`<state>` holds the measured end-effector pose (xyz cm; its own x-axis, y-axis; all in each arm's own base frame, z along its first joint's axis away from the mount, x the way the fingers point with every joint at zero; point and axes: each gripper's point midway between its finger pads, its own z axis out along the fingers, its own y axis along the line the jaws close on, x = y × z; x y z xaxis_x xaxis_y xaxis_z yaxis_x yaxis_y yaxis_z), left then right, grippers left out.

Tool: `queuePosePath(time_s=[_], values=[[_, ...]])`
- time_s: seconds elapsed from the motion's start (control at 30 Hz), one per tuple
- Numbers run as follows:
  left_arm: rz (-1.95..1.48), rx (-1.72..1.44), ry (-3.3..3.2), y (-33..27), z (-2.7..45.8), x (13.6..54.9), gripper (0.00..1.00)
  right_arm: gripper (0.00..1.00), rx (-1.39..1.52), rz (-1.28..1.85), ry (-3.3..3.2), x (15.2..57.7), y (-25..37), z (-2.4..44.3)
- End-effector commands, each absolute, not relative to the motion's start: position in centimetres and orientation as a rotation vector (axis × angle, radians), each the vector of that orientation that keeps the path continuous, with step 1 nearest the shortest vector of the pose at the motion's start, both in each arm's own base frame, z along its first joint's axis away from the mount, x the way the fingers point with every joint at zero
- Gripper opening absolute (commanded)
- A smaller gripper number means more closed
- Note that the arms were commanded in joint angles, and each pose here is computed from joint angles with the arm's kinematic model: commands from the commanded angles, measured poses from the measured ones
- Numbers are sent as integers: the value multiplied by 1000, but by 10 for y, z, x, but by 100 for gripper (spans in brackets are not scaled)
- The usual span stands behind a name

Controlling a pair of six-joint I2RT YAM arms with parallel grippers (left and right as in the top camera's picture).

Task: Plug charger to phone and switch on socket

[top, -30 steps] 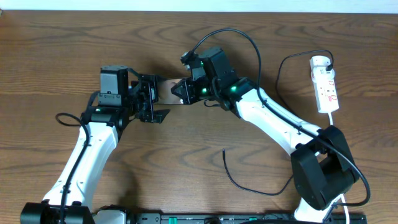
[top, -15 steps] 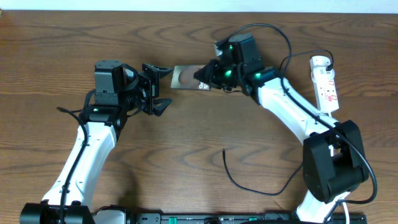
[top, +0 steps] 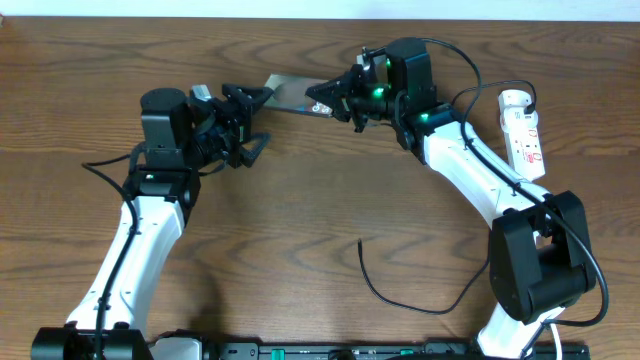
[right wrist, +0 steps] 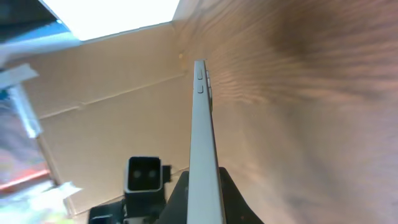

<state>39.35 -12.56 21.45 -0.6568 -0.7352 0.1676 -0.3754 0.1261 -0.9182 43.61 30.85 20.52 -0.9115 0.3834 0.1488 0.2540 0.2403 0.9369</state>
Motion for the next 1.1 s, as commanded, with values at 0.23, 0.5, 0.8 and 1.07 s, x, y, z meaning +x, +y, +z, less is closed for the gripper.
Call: queuePosePath(time_s=[0.23, 0.5, 0.8, 1.07], values=[[-1507, -900, 1893, -112, 264, 419, 90, 1, 698, 1951, 2343, 432, 321, 236], [-1473, -923, 1866, -106, 264, 423, 90, 1, 618, 2058, 2255, 429, 336, 262], [-1463, -925, 1825, -102, 270, 428, 90, 1, 545, 2091, 2270, 412, 357, 267], [-1449, -944, 1814, -99, 269, 430, 91, 1, 499, 2110, 2286, 401, 370, 269]])
